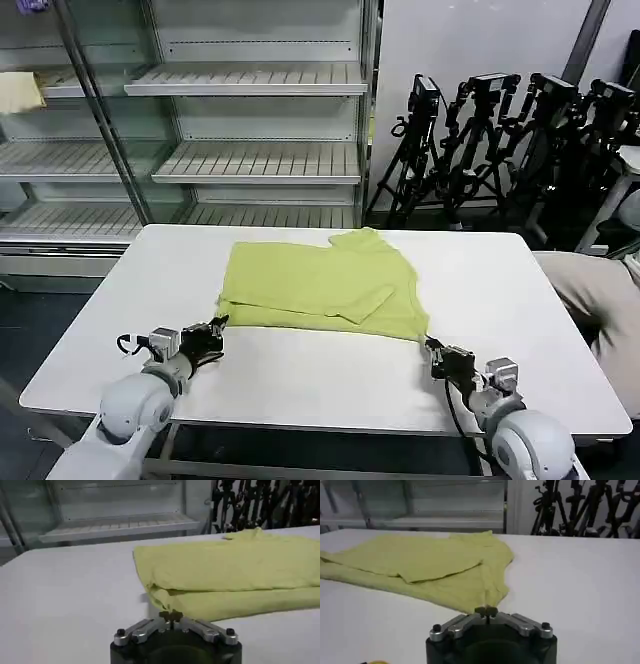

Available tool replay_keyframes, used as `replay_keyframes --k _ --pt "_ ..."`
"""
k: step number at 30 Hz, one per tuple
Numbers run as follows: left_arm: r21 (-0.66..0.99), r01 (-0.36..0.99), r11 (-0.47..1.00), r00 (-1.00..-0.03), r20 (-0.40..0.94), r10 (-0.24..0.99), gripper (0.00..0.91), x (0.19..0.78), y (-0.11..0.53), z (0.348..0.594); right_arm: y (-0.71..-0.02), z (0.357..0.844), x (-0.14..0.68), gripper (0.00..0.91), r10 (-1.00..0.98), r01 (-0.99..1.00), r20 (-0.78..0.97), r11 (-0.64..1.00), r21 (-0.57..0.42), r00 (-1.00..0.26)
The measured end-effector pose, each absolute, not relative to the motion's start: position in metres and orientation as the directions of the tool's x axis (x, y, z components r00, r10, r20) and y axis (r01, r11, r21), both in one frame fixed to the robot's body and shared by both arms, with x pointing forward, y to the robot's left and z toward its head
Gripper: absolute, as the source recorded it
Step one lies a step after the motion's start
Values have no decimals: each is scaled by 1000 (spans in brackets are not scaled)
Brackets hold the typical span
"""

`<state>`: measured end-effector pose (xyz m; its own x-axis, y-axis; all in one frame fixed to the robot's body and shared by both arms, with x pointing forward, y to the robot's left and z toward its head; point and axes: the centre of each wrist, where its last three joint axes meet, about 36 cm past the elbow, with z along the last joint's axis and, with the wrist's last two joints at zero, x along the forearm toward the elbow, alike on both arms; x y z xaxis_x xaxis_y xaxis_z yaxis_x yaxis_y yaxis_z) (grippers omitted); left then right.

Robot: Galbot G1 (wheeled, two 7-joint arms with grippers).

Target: Fold and organize the clothes.

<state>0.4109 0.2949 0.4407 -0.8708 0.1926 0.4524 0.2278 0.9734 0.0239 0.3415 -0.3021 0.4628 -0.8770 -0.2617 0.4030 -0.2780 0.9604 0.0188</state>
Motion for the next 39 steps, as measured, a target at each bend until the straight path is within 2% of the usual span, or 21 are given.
replay_keyframes --k 16,17,18,39 --pt "-7 252 968 -859 458 227 0 337 293 458 -302 476 297 0 -255 -289 397 957 -28 -882" --pt "-8 255 967 -858 459 230 0 334 293 458 -302 476 297 101 -253 -287 395 957 -30 -883" --pt "-6 256 967 -858 459 230 10 333 292 459 -302 476 297 907 -252 -287 392 957 -33 -885" --pt "39 263 964 -855 473 214 10 315 309 472 -298 479 334 907 -257 -291 311 955 -65 -915"
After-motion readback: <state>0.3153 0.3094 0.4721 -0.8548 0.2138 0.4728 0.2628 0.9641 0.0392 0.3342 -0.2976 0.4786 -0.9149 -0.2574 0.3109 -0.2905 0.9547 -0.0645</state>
